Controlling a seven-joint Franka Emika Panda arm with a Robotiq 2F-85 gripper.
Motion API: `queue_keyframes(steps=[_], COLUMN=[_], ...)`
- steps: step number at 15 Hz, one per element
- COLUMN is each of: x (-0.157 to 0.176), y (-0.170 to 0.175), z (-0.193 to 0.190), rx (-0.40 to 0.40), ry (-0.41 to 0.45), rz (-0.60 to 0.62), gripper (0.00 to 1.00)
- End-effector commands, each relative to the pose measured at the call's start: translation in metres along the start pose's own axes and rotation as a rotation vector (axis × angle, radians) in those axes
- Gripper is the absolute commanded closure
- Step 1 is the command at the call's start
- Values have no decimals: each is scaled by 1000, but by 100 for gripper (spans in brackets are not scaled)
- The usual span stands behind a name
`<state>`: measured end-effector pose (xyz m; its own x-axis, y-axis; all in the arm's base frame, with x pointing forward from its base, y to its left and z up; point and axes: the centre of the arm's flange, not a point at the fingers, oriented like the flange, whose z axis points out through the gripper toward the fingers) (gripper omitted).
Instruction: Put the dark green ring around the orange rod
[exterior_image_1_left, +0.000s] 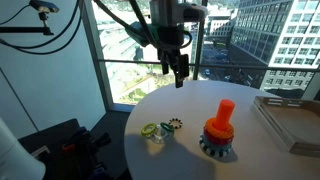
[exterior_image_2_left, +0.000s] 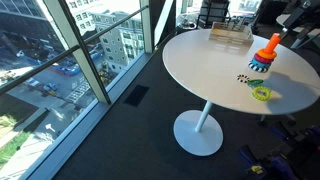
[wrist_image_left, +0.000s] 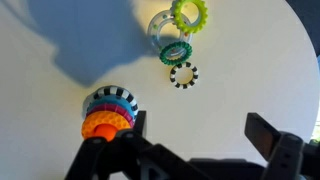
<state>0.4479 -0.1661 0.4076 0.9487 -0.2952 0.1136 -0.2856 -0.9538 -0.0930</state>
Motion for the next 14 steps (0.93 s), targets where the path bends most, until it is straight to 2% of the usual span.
queue_keyframes(steps=[1, 6, 14], x=[1, 2, 24], y=[0, -2, -39], z=[-1, -2, 10], rx=[0, -3, -46], ry=[2, 2, -62], rz=[0, -2, -41], gripper=[0, 0, 0])
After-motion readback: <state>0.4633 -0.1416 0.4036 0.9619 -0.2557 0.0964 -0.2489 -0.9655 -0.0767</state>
